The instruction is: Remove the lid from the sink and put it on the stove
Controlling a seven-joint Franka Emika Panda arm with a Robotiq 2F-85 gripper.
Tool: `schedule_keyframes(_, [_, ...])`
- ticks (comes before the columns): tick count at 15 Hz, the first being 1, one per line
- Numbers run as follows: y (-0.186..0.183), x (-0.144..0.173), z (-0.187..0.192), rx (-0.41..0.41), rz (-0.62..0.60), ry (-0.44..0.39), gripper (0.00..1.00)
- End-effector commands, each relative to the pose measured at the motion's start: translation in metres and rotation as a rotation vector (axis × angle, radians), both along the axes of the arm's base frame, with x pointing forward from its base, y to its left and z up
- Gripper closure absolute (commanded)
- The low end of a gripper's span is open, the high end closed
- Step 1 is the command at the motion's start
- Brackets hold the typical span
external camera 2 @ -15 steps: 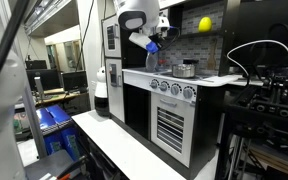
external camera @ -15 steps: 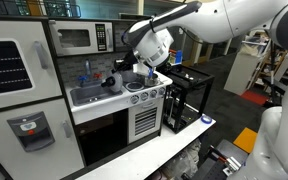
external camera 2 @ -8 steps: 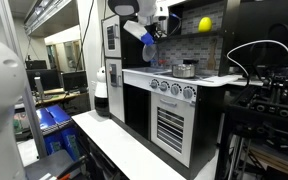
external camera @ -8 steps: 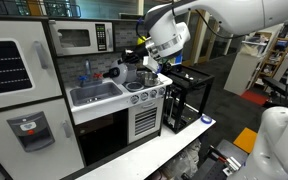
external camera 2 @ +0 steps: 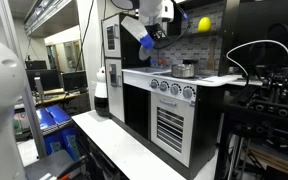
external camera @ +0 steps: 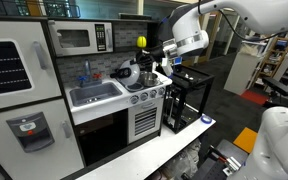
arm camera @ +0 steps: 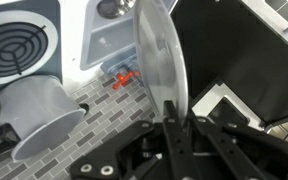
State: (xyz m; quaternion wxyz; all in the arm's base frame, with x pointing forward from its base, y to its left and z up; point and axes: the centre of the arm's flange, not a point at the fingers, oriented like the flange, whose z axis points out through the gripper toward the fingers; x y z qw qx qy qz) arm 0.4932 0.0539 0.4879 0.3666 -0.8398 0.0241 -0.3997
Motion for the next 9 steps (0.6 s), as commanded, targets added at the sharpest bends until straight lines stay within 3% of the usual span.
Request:
schedule_keyframes(1, [-0.028, -0.027, -0.025, 0.019, -0.033, 0.04, 0.98])
schedule_keyframes(5, [-0.044, -0.041, -0.047, 0.051, -0.056, 0.028, 0.98])
schedule_keyframes(9, [-0.055, -0.049, -0.052, 0.135, -0.033, -0.097, 0.98])
